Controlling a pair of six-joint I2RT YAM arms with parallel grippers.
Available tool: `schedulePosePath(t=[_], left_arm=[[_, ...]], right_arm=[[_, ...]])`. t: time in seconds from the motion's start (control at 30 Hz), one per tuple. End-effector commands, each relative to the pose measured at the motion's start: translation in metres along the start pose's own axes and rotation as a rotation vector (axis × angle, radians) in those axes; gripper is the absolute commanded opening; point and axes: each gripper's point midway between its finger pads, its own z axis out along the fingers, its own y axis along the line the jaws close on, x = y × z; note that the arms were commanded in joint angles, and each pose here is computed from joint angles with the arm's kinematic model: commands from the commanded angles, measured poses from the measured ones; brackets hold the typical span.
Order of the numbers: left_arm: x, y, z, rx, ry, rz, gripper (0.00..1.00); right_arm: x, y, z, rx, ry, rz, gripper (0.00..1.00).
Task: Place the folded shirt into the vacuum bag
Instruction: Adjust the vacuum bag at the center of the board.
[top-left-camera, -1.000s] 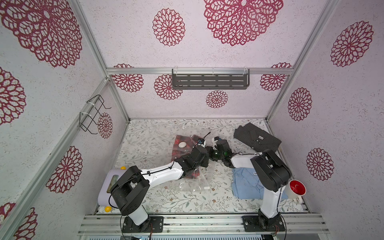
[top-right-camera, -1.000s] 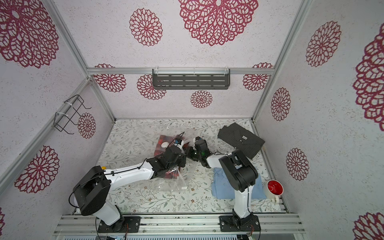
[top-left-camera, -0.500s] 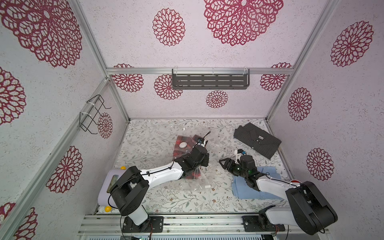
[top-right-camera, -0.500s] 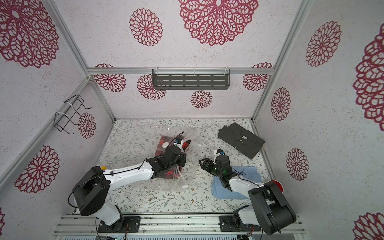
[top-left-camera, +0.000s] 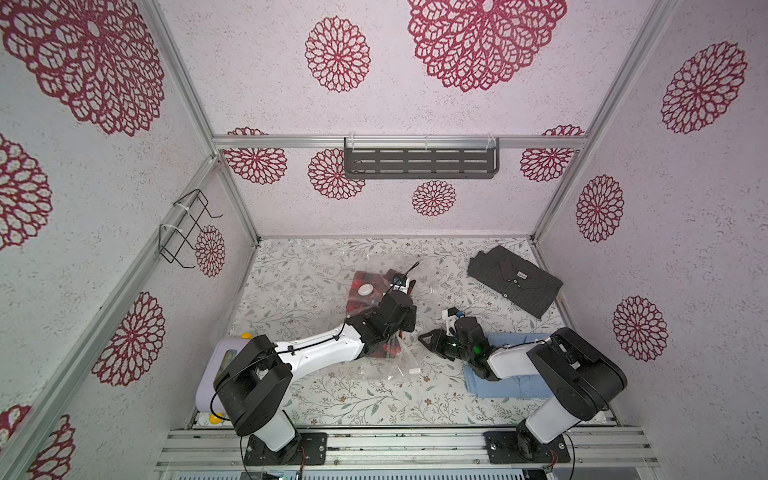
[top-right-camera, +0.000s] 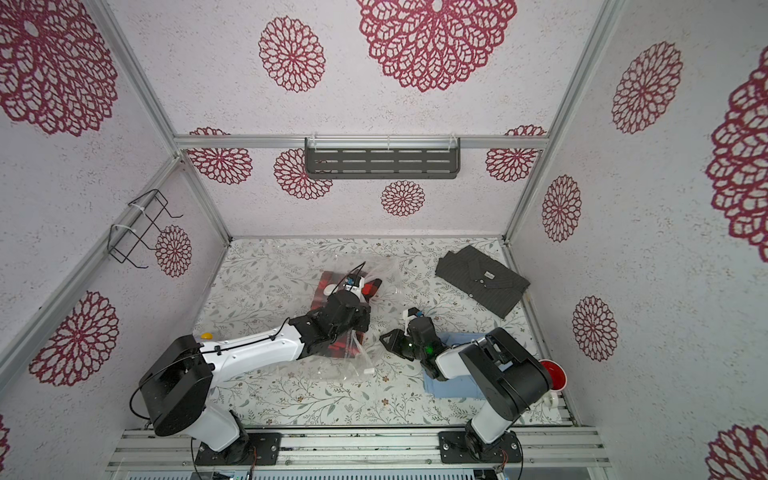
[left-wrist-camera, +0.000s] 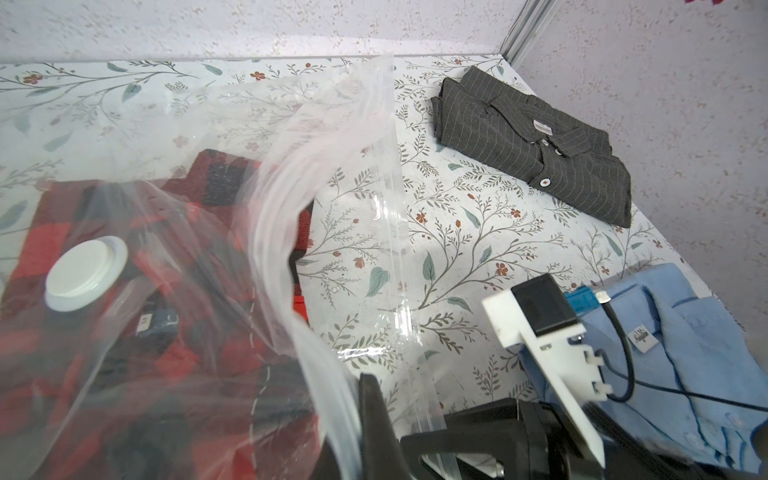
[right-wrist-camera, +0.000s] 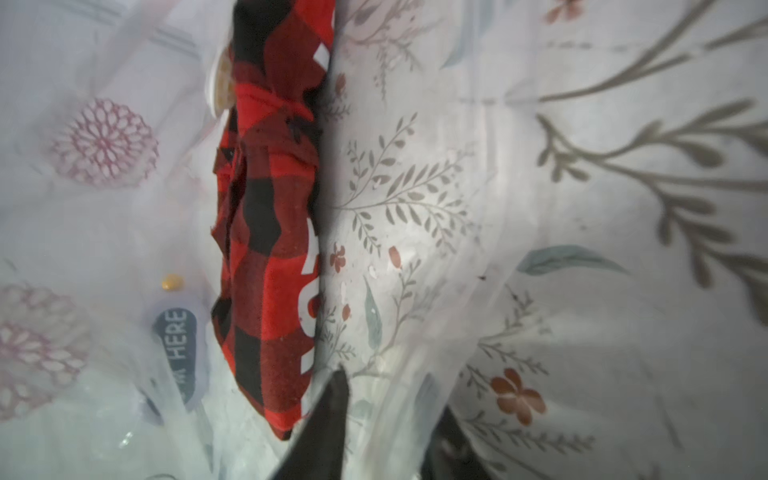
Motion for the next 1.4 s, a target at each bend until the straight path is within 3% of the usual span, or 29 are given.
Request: schedulePosePath(t=[0.0,0.23,0.37,0.63,0.97,1.37], left_arm=[[-0.019,0.006,-0.012,-0.035,-0.063,0.023,0.0],[-0.098,0.03,-0.039,-0.117,-0.151,-0.007,0.0],[-0.148,0.041,-0.066,-0.084,-0.211,-0.037,0.0],[-0.215,0.074,-0.127,-0.095,-0.286,-0.059,0.0],[-0.233,0.119,-0.17,-0.181,-0.342,-0.072,0.0],[-0.253,0.119,-0.168,-0.152,-0.342,-0.074,0.0]], right_arm=[[-0.028,0.04,0.0,-0.084,-0.067,-0.042,0.0],[-0.066,0.113,-0.011,-0.15,-0.1,-0.153,0.0],[-0.085,0.165,-0.03,-0.209,-0.134,-0.21,0.0],[-0.111,0.236,-0.047,-0.29,-0.167,-0.267,0.0],[-0.147,0.312,-0.086,-0.319,-0.227,-0.372,0.0],[-0.169,0.35,-0.114,-0.33,-0.261,-0.432,0.0]])
